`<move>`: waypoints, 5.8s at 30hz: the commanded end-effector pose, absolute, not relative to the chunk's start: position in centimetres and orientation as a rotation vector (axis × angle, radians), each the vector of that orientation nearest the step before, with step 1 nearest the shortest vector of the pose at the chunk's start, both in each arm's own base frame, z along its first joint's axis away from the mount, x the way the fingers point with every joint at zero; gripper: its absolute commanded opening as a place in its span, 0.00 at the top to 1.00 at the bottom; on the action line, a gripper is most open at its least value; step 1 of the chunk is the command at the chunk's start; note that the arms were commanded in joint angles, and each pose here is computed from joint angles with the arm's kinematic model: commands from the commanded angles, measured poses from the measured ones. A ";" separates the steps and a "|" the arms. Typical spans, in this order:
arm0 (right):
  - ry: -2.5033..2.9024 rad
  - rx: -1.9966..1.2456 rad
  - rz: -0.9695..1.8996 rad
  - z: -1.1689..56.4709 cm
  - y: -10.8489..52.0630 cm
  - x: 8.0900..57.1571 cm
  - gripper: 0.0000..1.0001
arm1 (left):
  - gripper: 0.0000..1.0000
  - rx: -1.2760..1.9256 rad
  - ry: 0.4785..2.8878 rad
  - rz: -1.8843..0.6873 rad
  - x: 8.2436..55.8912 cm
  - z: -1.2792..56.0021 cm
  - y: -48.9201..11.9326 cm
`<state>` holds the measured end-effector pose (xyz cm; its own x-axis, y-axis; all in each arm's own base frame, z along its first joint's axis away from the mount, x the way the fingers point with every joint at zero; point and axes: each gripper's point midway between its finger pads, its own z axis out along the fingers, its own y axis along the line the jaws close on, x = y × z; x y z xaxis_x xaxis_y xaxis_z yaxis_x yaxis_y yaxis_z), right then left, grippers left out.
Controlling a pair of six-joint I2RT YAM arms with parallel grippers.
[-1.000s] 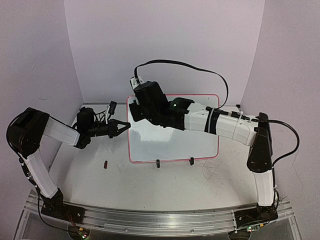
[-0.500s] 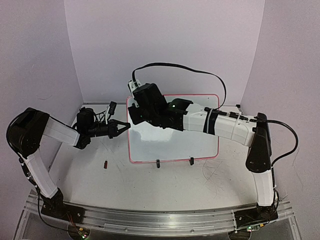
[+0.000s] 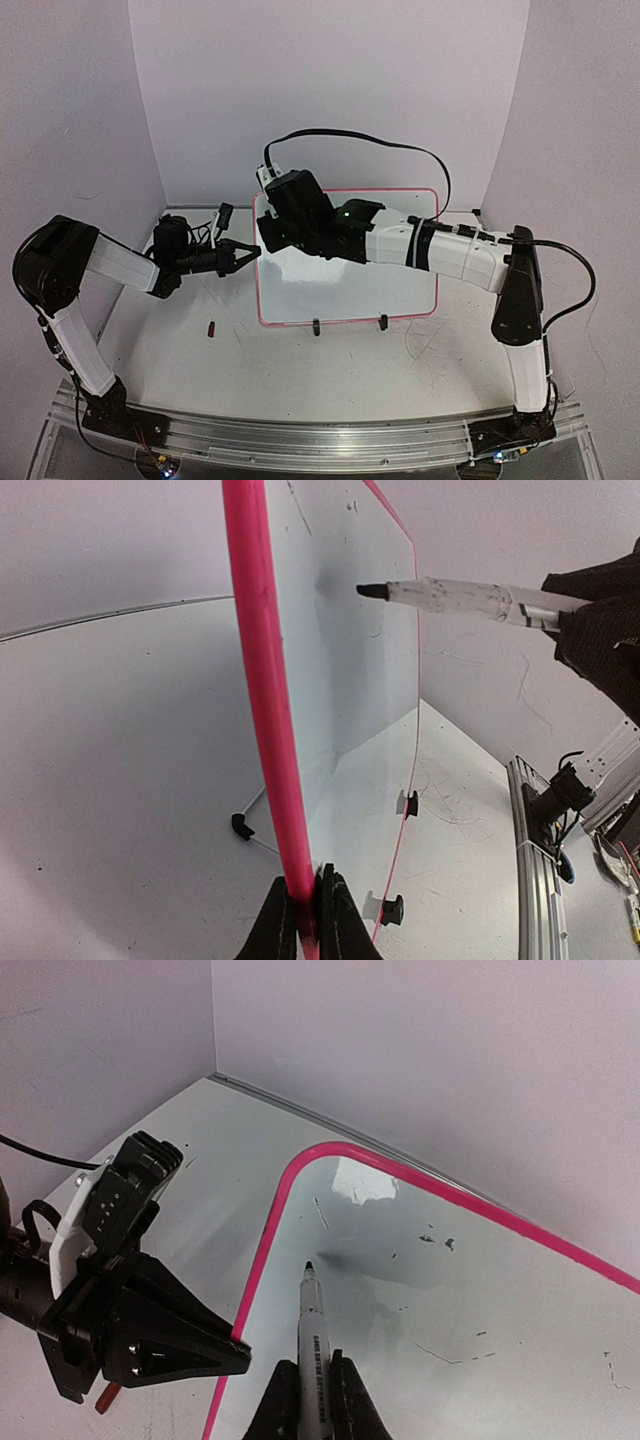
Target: Write a sentence on the whiteboard
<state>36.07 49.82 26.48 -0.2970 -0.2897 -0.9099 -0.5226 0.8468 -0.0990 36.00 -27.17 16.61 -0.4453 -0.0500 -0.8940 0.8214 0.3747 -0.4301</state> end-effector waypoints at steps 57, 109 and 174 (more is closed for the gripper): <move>1.948 -0.556 0.230 24.9 49.2 35.9 1.00 | 1.00 0.737 1.664 -1.125 35.9 17.4 -27.4; 1.881 -0.453 0.233 27.9 47.8 36.2 1.00 | 1.00 0.740 1.665 -1.134 35.8 17.4 -27.5; 1.861 -0.434 0.262 29.0 48.1 35.6 1.00 | 1.00 0.747 1.658 -1.139 35.7 17.6 -27.5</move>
<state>35.53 48.85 23.93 -0.3440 -0.2575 -0.9030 -0.4588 0.8851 -0.0777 35.98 -27.17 16.59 -0.4463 -0.0497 -0.8935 0.8211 0.3741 -0.4310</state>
